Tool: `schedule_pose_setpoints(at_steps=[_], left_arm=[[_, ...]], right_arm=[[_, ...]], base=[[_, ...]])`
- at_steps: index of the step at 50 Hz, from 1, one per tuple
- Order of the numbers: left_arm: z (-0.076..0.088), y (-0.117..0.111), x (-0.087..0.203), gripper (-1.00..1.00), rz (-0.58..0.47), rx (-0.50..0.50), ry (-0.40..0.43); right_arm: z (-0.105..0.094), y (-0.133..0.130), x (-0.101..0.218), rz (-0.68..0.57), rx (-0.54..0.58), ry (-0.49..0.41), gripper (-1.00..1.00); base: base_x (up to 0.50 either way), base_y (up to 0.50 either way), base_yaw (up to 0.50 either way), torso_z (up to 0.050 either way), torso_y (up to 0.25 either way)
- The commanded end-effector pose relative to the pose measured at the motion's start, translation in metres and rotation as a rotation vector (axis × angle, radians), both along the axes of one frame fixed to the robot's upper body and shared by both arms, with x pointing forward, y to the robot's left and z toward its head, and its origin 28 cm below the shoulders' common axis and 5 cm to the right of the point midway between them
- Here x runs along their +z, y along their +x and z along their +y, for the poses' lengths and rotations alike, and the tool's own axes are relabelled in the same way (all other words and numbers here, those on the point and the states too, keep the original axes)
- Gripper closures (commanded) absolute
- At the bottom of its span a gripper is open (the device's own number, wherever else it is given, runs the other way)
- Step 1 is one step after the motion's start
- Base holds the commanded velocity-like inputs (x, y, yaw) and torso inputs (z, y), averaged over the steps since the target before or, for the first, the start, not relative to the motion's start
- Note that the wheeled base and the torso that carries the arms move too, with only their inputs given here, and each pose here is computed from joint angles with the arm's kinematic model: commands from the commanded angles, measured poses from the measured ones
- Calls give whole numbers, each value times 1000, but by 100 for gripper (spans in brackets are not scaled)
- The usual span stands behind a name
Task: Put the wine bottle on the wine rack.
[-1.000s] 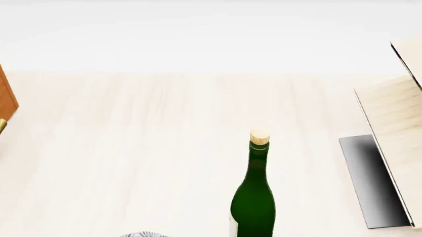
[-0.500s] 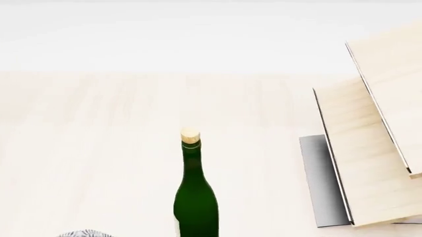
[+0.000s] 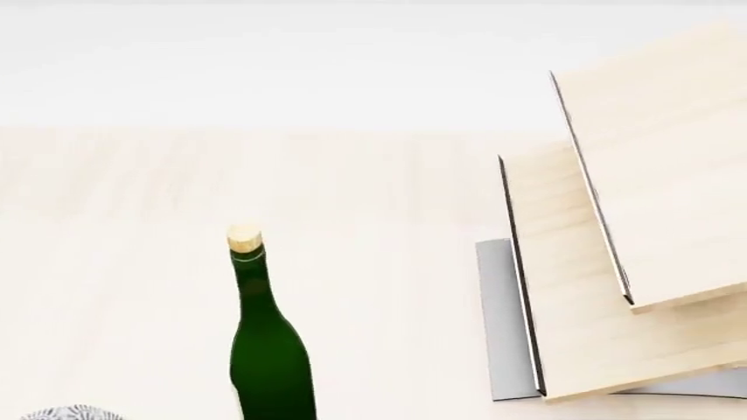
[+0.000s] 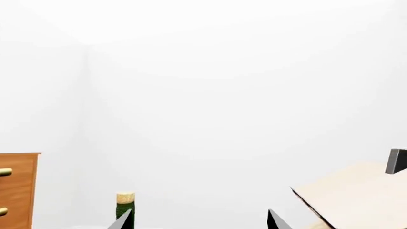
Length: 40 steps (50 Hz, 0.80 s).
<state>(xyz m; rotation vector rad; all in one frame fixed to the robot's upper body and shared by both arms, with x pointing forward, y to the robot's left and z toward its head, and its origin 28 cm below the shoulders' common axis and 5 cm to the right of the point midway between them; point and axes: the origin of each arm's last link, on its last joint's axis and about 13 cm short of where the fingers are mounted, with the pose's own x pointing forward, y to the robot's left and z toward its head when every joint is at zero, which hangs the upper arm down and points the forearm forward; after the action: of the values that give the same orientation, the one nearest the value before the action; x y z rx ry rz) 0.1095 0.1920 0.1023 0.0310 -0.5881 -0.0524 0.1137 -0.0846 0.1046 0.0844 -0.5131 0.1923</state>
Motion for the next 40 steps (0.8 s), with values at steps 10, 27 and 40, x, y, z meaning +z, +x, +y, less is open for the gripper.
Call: schedule_pose_setpoints(at_steps=[10, 27, 40], left_arm=[[0, 0, 0, -100, 0, 0, -1], [0, 0, 0, -100, 1, 1, -2], [0, 1, 0, -100, 1, 1, 0]], right_arm=[[0, 1, -1, -3, -9, -8, -100], [0, 1, -2, -1, -11, -8, -100], [0, 1, -1, 0, -9, -5, -100]], base=[[0, -160, 0, 0, 0], [0, -116, 0, 0, 0], [0, -92, 0, 0, 0]])
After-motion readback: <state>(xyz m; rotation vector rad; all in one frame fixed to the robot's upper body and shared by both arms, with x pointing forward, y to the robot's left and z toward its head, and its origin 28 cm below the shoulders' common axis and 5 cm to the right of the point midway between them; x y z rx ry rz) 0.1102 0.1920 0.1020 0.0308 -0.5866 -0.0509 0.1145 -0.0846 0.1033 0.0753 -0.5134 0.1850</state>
